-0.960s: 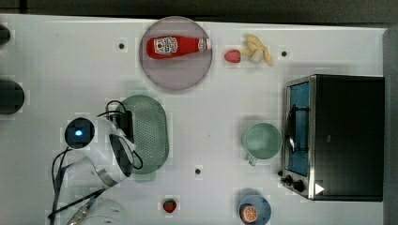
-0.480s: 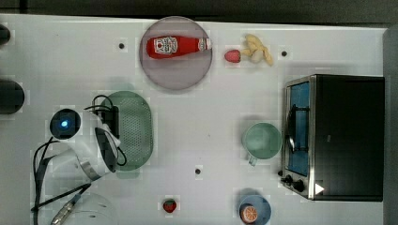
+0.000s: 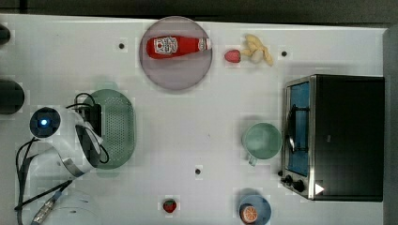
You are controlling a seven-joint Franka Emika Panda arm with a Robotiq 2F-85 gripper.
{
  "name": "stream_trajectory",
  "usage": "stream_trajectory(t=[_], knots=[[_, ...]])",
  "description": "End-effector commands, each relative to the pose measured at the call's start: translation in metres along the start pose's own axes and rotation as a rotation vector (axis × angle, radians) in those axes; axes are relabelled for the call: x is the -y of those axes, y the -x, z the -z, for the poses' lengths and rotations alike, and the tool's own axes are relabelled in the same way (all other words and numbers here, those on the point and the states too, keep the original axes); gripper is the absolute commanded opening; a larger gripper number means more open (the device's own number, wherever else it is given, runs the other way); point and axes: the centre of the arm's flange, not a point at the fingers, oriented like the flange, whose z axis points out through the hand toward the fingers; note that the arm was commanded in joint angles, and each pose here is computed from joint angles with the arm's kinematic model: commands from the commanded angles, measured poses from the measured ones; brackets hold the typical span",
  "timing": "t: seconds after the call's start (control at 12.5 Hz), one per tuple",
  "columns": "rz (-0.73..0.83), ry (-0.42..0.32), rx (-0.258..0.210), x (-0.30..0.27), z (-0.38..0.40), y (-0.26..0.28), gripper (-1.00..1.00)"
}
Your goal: Drag strainer right to left.
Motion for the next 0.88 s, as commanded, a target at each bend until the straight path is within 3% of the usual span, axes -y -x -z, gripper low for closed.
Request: stream_trajectory(t=[0.08, 0.72, 0.88], knots=[[-0.08, -0.016, 0.027, -0.005, 0.013, 0.033, 1.0], [-0.056, -0.039, 0.042, -0.001, 0.011, 0.062, 1.0], [0.004, 0.003, -0.006, 0.001, 0.027, 0.048, 1.0]])
